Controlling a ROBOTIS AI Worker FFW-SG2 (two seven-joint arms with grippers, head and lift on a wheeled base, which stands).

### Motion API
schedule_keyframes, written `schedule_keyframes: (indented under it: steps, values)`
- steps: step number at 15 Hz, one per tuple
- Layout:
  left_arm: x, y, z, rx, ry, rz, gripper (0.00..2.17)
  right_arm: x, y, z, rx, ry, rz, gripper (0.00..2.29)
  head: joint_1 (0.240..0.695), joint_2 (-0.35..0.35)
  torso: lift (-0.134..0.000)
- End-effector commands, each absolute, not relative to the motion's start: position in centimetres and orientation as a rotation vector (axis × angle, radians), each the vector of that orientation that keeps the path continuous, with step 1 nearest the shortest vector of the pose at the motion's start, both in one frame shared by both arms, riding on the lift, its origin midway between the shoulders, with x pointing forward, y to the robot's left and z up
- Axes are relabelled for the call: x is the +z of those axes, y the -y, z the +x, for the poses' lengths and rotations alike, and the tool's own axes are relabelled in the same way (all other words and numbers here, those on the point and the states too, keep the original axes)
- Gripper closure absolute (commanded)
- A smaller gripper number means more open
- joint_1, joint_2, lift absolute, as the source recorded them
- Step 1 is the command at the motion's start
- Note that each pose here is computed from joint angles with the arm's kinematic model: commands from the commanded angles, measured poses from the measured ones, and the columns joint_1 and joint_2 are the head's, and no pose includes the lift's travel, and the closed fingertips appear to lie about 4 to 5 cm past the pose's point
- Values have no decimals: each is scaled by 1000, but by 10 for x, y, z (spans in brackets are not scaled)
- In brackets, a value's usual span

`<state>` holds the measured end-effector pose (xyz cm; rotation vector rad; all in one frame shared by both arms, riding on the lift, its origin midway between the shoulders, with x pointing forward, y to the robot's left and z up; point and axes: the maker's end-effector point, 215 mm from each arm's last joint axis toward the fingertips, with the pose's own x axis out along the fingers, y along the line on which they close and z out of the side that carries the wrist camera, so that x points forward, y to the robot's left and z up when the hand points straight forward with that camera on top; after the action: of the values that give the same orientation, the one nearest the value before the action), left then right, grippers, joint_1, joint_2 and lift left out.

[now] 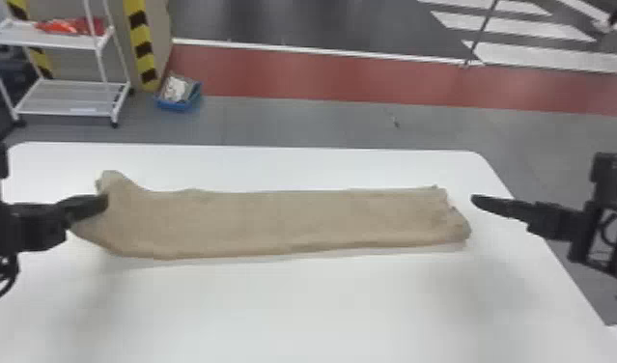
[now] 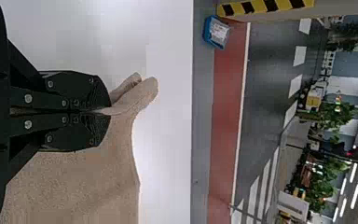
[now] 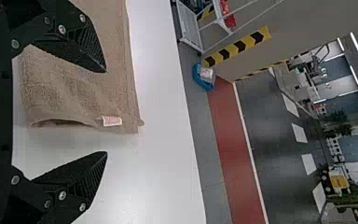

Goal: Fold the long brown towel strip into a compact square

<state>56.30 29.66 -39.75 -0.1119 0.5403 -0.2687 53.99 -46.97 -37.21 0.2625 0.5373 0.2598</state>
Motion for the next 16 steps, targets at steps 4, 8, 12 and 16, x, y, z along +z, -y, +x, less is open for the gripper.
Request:
schedule_keyframes:
  steps: [4,8,12,16]
  values:
    - [-331,-234,576,-443,-513,-388,1349,-338,414,538,398,-453,278,593,695,-168,-124]
    - [-302,-184,572,-522,-489,-446,1349,-343,355,547,488,-434,284,1477,695,-171,-124]
    - [-273,-165,580,-544,-457,-470,1349,-376,248,563,563,-428,224,1480,686,-144,-124]
    - [-243,-152,589,-565,-421,-463,1345,-403,151,573,623,-461,138,1480,684,-68,-124]
